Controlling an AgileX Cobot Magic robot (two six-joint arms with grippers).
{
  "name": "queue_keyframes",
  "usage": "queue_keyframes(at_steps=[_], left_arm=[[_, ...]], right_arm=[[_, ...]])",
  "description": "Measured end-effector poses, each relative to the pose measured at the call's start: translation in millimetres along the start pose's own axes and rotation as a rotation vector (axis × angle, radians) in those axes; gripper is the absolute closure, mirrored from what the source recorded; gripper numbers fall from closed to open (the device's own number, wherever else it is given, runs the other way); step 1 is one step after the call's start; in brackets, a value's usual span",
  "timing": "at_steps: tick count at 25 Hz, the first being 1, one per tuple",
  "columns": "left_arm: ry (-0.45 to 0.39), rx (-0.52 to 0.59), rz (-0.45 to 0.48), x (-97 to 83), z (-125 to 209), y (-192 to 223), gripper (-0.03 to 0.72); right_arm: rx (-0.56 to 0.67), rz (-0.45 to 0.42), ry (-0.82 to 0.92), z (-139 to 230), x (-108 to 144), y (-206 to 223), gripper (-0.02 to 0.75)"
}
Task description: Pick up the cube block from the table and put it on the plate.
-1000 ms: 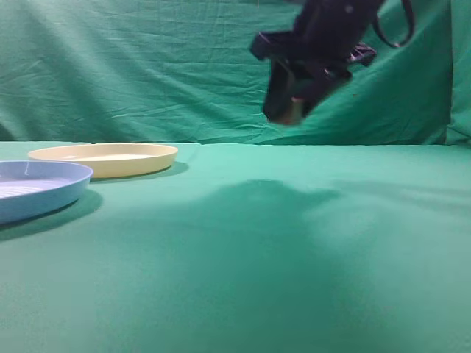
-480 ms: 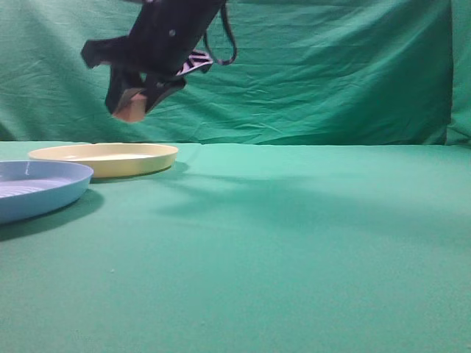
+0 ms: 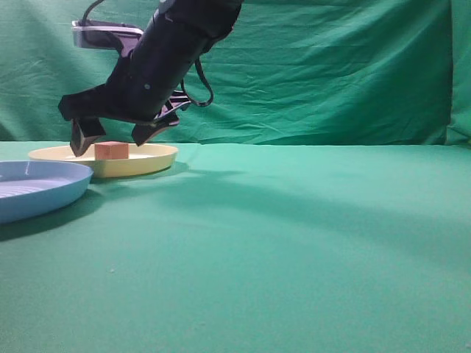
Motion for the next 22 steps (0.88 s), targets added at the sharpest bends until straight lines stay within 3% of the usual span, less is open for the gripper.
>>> queue_keyframes(at_steps=[2, 5, 8, 10, 14, 18, 22], left_arm=[[0.0, 0.0, 0.0, 0.0, 0.0, 0.0, 0.688], [0.0, 0.0, 0.0, 0.0, 0.0, 0.0, 0.688], [0.0, 0.0, 0.0, 0.0, 0.0, 0.0, 0.688], [0.0, 0.0, 0.0, 0.0, 0.0, 0.0, 0.688], [0.0, 0.0, 0.0, 0.0, 0.0, 0.0, 0.688], [0.0, 0.0, 0.0, 0.0, 0.0, 0.0, 0.688], [0.0, 0.0, 0.0, 0.0, 0.0, 0.0, 0.688]], right_arm=[[0.018, -0.023, -0.016, -9.0, 0.6, -14.1, 0.076], [0.04, -0.052, -0.058, -33.0, -1.1, -52.4, 0.092], [0.062, -0.088, -0.054, -58.4, -5.1, -104.9, 0.346], [0.097, -0.106, 0.049, -66.2, -11.4, -139.2, 0.561], [0.196, -0.101, 0.245, -61.7, -32.9, -195.2, 0.738], [0.294, -0.025, 0.245, -55.4, -46.2, -243.6, 0.738], [0.299, 0.063, 0.226, -57.9, -48.3, -301.6, 0.738]])
Point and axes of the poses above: a point on each arm's last joint axis where the gripper is mounted, y pointing out along that axis toward the gripper, x along the wrist's bending axis when the last joint is at zero, z = x × y, the point moved 6 cm from there along y, pointing out along that axis toward the gripper, and after that the axes turned 12 degrees about -y, right-handed, at the moved point
